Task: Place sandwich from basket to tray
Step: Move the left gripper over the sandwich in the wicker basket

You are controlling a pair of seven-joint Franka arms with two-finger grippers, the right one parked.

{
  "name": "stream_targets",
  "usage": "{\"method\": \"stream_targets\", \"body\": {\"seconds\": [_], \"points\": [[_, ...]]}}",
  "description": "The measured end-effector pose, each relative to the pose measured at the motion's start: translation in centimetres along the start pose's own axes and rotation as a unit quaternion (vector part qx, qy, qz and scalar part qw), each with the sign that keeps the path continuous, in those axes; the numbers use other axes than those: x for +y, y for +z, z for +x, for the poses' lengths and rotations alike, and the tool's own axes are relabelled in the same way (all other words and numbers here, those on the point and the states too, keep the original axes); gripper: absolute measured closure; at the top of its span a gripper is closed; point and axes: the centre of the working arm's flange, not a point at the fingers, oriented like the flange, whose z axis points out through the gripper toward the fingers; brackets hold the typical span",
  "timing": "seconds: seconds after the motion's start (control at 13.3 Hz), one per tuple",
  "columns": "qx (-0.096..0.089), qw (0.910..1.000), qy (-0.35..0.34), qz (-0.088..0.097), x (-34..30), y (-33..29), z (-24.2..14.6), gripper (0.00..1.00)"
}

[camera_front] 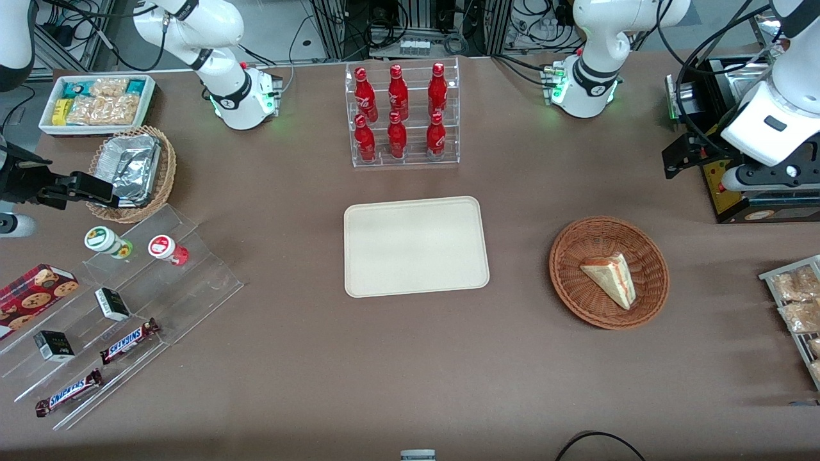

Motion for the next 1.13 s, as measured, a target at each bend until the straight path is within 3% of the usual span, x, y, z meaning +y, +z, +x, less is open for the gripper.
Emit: {"method": "stream_targets", "body": {"seconds": [0.38,0.6,0.83,1.13], "points": [[0.001,1.0,-0.002,-0.002,-0.2,0.0,0.1,0.0],[-0.012,0.9999,-0.005,-0.002,-0.4,2.0,1.2,0.0],[-0.011,0.9998,-0.017,-0.004,-0.3,8.1,4.2,0.0],[0.005,0.9959,-0.09,-0.008,-0.9,16.7,5.2,0.0]]}}
